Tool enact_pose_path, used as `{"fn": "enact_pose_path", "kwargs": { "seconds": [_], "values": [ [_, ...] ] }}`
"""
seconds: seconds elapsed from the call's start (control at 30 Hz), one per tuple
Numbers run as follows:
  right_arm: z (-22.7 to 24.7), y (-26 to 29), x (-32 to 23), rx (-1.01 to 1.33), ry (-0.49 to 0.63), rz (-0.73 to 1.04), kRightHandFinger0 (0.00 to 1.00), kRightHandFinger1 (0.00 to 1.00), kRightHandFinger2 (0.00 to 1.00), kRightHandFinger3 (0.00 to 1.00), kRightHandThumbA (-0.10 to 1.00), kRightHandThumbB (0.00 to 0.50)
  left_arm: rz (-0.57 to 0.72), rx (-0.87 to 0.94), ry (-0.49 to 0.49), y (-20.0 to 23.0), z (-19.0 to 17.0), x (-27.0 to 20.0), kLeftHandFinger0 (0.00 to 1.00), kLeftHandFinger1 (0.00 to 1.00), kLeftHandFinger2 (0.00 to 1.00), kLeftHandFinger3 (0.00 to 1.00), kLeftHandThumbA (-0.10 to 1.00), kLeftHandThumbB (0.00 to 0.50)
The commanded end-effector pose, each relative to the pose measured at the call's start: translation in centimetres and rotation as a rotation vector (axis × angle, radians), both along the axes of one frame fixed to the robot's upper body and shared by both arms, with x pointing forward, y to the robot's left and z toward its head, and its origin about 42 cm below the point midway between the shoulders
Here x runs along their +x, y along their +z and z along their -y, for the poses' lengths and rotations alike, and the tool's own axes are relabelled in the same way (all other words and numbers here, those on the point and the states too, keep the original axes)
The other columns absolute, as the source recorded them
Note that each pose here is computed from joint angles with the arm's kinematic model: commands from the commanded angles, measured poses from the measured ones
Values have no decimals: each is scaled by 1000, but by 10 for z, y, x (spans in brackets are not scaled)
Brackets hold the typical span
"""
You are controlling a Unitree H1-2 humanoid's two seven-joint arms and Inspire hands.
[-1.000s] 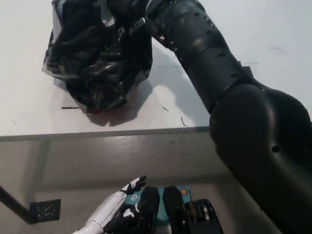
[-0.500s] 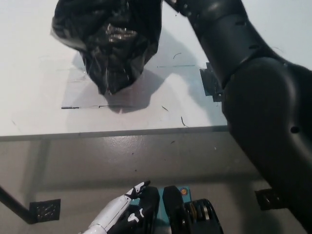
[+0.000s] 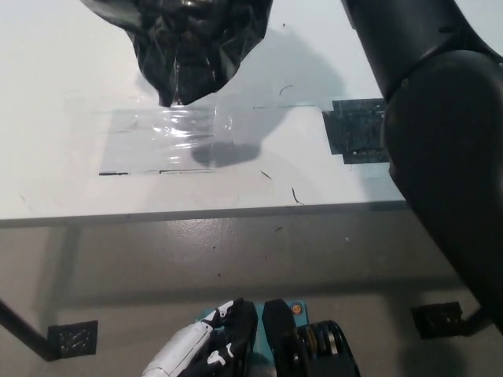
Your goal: The robot uses its right hand to pick up a bag of coffee beans and puts it in the black plastic bag, then the robot grabs the top of the bag and lifts it.
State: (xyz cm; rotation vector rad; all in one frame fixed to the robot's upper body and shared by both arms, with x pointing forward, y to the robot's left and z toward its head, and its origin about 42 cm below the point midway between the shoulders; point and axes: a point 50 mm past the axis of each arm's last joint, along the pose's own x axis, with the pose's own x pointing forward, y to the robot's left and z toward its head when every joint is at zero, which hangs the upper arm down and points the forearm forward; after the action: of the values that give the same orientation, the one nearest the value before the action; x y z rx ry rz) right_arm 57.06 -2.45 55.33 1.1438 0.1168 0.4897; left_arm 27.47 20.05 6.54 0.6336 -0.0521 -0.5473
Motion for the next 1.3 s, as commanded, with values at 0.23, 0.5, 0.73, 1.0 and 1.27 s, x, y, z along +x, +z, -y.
{"fn": "enact_pose_path", "kwargs": {
  "seconds": [0.23, 0.5, 0.73, 1.0, 1.27],
  "values": [
    [16, 45, -7, 127, -2, 148, 0, 205, 782, 1000, -100, 61, 27, 13, -24, 5, -2, -4, 917, 851, 916, 1000, 1000, 217],
    [42, -12, 13, 75, -67, 69, 0, 229, 741, 1000, -100, 46, 31, 6, -19, 4, -6, -8, 893, 849, 917, 1000, 1000, 197],
    [61, -89, 26, 5, -103, -34, 0, 206, 736, 1000, -100, 36, 24, 3, -9, 3, -6, -7, 909, 845, 909, 1000, 1000, 217],
    [96, -217, 24, -277, -202, -131, 0, 84, 672, 1000, -100, 84, 29, 2, 5, 0, -9, -12, 910, 805, 875, 1000, 1000, 249],
    [122, -240, 20, -1071, -16, 118, 1000, 1000, 1000, 1000, 445, 362, 8, 25, 7, -2, -13, -15, 949, 838, 887, 1000, 1000, 255]
  ]
}}
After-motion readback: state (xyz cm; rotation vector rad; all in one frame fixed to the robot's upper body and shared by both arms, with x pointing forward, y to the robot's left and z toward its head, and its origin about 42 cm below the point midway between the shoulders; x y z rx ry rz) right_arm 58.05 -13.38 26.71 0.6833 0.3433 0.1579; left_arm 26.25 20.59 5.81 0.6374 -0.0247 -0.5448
